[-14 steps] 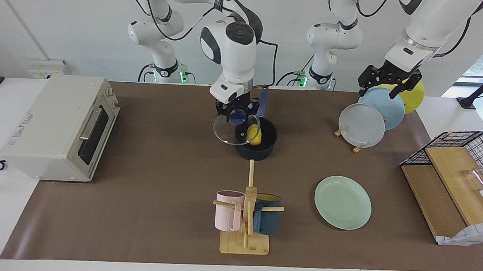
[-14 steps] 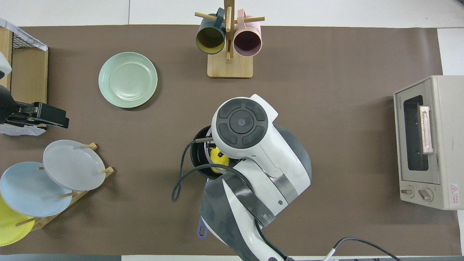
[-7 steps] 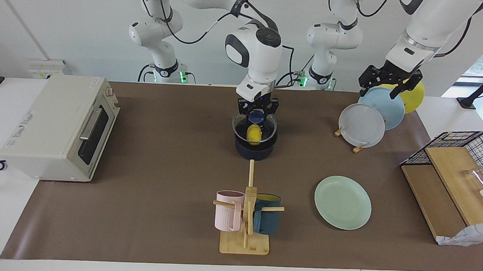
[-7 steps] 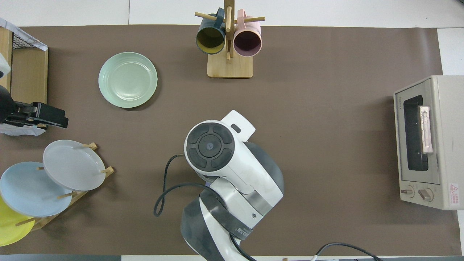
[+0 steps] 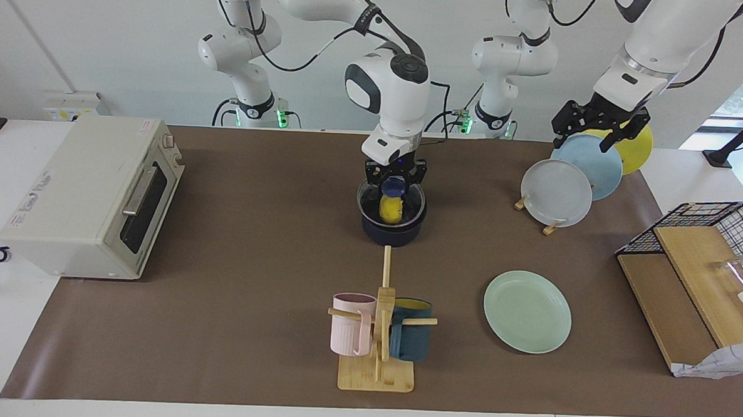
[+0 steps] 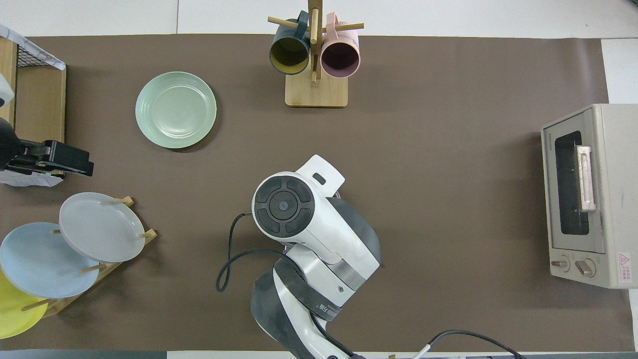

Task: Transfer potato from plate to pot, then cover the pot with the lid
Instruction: 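Lower the lid onto the saucepan and open the right gripper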

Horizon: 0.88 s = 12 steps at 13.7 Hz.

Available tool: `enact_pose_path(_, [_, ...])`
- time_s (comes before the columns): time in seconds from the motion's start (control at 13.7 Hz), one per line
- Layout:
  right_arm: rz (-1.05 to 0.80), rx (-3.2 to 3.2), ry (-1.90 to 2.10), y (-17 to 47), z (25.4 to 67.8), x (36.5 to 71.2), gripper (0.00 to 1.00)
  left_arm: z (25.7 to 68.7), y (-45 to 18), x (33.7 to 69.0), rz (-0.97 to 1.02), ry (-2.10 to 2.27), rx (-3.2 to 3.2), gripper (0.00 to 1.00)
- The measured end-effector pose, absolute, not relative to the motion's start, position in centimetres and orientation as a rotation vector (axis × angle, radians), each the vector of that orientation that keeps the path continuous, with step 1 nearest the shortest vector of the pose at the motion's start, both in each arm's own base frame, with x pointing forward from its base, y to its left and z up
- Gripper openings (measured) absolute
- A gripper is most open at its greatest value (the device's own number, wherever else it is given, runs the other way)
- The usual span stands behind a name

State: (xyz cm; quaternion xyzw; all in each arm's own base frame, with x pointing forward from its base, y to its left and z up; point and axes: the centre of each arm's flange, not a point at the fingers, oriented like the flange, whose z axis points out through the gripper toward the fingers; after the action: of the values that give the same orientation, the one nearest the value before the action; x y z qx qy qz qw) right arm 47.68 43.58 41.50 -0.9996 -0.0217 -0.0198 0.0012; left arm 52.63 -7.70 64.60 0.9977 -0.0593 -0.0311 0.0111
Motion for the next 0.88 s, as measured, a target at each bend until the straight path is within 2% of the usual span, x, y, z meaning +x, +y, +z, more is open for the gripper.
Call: enact_pose_path(0.88, [-0.112,-3.12,-0.085,43.7,40.2,47.5,0.66,64.6,-7.4,52.7,-0.096,-0.176,3.113,1.0])
